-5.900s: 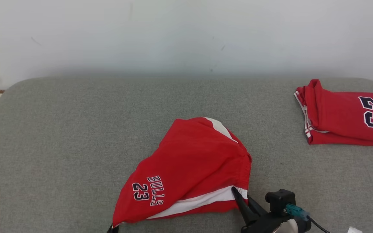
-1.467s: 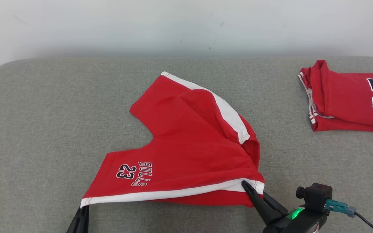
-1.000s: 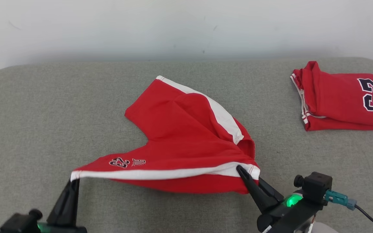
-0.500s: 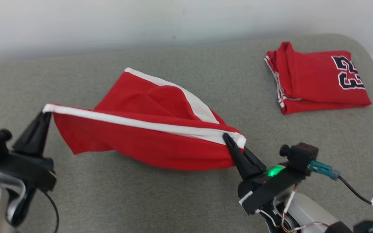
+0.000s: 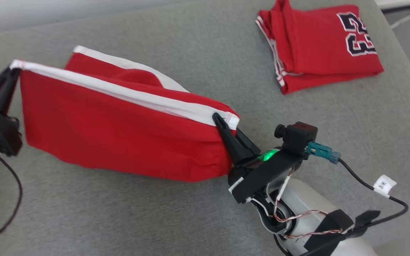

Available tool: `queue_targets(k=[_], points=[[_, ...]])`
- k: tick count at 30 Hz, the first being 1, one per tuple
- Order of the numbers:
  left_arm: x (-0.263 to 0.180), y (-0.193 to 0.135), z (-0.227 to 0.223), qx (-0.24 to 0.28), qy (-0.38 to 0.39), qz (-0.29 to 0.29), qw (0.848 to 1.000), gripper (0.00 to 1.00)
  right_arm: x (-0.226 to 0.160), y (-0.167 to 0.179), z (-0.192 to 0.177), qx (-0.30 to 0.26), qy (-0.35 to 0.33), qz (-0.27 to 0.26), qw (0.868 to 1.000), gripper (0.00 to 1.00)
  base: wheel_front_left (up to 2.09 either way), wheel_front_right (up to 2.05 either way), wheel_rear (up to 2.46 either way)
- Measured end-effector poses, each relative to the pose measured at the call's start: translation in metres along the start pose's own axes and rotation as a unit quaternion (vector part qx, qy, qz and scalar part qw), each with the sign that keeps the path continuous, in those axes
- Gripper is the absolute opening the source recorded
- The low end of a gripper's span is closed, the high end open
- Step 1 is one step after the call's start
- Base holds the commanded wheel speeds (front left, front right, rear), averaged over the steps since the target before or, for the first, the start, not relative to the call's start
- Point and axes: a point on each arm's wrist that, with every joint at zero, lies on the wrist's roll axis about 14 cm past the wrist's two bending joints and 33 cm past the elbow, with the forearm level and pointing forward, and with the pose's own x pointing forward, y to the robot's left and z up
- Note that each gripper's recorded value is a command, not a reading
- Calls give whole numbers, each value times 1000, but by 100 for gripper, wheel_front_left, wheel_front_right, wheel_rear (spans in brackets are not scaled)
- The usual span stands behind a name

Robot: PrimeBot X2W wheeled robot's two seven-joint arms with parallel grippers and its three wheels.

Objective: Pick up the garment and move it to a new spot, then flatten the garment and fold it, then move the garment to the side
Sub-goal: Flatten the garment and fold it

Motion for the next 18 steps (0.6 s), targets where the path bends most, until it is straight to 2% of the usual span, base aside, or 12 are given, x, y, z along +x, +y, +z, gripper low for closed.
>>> queue_targets(k=[10, 18], points=[[60, -23, -29, 26, 45, -56, 997, 0, 2, -26, -16, 22, 17, -38, 999, 0, 0, 0, 0], [83, -42, -65, 28, 77, -86, 993, 0, 6, -36, -25, 33, 28, -53, 998, 0, 0, 0, 0]])
